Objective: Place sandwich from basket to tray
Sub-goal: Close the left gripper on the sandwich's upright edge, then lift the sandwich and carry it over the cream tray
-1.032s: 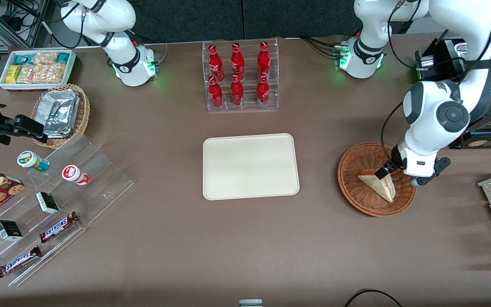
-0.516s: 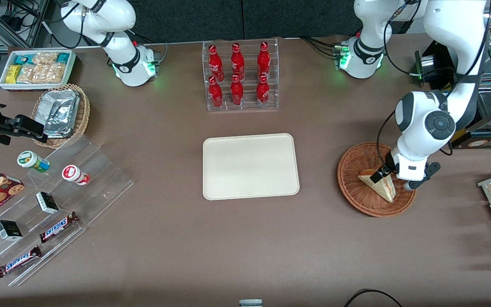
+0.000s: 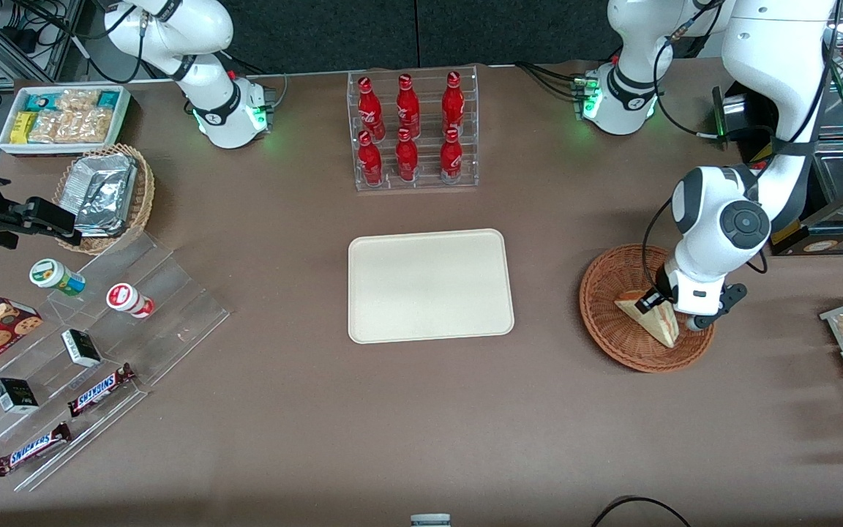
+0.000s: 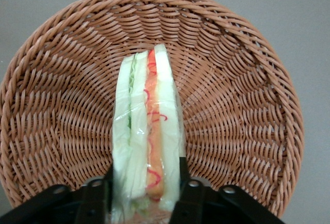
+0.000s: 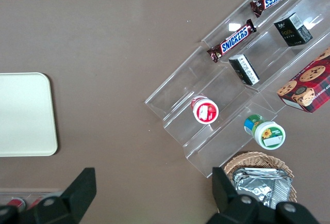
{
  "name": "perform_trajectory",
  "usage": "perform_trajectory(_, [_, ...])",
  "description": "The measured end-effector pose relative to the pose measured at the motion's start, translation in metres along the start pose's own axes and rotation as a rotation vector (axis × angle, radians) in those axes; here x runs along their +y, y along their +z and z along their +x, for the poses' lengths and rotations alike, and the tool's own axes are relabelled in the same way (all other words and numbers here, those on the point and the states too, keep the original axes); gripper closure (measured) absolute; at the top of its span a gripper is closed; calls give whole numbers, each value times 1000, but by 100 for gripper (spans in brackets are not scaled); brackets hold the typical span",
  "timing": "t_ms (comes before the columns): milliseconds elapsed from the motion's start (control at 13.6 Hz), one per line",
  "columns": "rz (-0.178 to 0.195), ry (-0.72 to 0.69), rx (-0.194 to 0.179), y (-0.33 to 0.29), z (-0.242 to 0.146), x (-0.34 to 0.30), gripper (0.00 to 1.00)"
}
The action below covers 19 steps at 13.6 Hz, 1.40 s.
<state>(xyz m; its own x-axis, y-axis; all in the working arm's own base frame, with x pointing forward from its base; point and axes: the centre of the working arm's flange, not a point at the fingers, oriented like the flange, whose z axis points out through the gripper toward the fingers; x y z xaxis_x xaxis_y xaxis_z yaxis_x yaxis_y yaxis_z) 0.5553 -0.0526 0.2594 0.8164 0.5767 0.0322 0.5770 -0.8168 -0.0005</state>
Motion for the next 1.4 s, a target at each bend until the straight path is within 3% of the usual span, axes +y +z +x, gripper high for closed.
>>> perform_trajectory(147, [6, 1, -1, -6, 2, 0, 69])
perform_trajectory(368, [85, 33, -25, -49, 8, 2, 76])
perform_trajectory(442, [105, 39, -36, -73, 8, 6, 82])
perform_trajectory(589, [129, 51, -51, -122, -3, 26, 85])
perform_trajectory(811, [118, 37, -37, -162, -42, 76, 85])
perform_trajectory(1032, [110, 63, -41, -161, -92, 117, 85])
perform_trajectory(1400, [94, 248, -50, -144, -164, 197, 85])
